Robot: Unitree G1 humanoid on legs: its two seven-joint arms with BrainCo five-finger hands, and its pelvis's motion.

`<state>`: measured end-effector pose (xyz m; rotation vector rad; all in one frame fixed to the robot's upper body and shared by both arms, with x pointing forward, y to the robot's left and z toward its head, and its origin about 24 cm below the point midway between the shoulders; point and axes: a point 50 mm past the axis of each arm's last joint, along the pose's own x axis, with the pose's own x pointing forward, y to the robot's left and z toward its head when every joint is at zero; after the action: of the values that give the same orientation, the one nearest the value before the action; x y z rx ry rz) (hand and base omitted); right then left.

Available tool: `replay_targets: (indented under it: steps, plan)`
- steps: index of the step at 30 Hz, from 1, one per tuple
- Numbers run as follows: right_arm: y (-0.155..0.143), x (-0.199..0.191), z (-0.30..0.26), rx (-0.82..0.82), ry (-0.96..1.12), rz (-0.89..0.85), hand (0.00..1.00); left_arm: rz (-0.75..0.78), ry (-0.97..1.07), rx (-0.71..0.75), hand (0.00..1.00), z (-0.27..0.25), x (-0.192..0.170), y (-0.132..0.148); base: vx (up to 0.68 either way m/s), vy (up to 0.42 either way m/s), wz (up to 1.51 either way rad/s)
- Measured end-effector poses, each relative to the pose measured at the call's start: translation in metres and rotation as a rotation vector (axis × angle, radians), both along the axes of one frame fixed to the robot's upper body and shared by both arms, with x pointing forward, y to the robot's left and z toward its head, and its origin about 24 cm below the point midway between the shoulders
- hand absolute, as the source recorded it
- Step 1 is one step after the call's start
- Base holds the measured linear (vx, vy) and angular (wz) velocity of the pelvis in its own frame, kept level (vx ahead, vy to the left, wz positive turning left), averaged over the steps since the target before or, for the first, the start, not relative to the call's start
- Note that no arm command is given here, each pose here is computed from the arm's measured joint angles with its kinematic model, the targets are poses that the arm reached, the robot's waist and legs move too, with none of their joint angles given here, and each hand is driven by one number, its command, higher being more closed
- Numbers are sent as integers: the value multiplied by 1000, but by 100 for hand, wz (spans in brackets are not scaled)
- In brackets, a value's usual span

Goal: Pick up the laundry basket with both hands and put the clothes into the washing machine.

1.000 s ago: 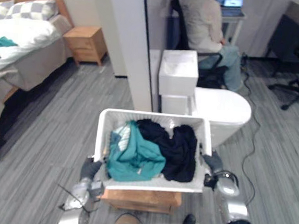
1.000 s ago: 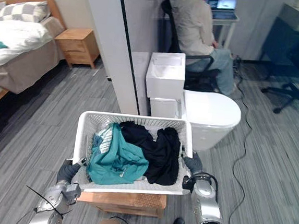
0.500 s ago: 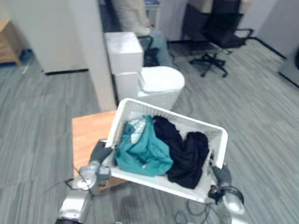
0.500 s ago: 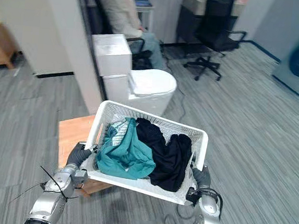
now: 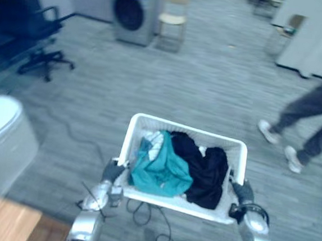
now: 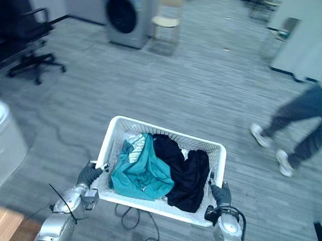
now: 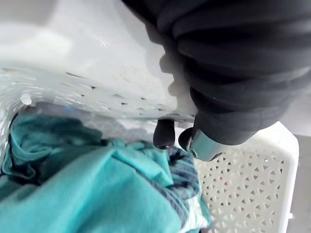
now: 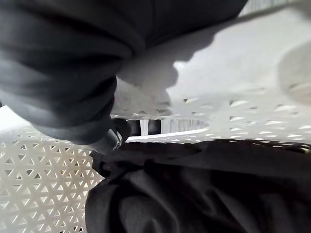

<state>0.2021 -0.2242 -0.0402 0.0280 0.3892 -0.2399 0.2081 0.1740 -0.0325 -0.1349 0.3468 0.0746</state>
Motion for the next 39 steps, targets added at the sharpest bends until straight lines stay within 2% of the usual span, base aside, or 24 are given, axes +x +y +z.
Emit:
replay_targets:
  steps: [2,4,7,10,20,25,29,32,39]
  plan:
    - [1,2,0,-11,12,27,100,20,21,-11,100,-4,-6,1,279,181,-174]
    - [9,4,-1,-2,18,57,100,55,38,-8,100,-7,-11,13,388,158,-110]
    - [10,5,1,-9,12,65,100,64,42,-26,100,-9,-13,12,458,206,-66]
    - [8,13,9,-2,-37,18,100,43,-13,-23,100,3,5,9,626,355,31]
    - [25,3,-5,33,16,53,100,97,41,22,100,-5,-20,26,515,209,35]
    - [22,1,2,29,-16,25,100,65,5,23,100,2,-11,21,605,-55,43]
    - [20,-14,-1,-3,10,13,100,79,46,7,100,-6,-23,19,787,-267,40]
    - [18,-17,16,-55,-43,55,100,135,62,-50,100,-11,-36,15,836,-201,-75]
    - [17,-7,22,-73,-77,46,100,125,-1,-49,100,-2,-34,14,799,12,-58]
